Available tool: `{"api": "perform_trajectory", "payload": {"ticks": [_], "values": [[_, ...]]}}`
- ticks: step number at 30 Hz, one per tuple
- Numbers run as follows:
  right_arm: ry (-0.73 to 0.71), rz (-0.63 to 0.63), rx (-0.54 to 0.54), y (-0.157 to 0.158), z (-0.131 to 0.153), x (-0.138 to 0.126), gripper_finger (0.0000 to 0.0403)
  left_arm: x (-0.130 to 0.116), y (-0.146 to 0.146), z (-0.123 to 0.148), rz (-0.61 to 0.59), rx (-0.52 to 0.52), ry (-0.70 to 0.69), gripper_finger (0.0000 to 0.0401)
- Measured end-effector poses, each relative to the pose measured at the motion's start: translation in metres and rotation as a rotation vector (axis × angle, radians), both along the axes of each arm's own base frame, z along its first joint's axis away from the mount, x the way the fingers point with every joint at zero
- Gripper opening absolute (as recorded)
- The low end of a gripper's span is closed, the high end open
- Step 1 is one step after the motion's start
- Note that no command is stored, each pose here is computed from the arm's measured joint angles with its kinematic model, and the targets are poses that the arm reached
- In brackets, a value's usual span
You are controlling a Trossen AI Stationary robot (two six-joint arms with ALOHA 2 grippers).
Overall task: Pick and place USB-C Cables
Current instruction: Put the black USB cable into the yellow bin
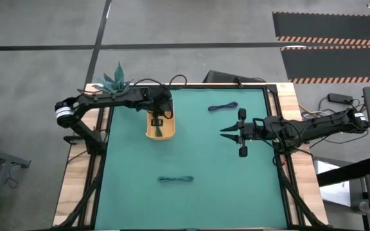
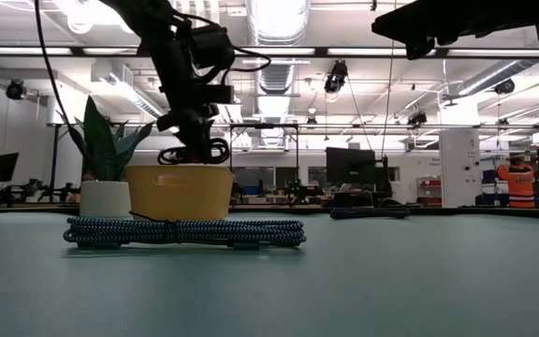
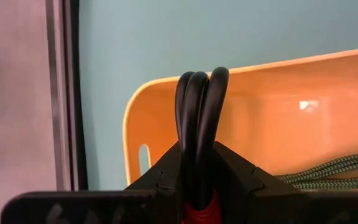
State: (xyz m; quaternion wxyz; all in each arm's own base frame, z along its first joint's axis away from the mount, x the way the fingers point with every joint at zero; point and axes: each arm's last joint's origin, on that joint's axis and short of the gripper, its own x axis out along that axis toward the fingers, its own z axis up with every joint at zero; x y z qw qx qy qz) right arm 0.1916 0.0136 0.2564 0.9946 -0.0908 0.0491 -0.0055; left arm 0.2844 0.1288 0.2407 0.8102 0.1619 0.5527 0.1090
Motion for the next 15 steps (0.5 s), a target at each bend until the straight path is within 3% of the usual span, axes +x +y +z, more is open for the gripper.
{"api": "perform_trajectory", "payload": {"ticks": [15], "values": [[0.001,0.0,-0.002,0.0,0.0,0.0,0.0059,-0.01,0.01,-0.02,0.005,-0.02,0.004,0.0049]]}}
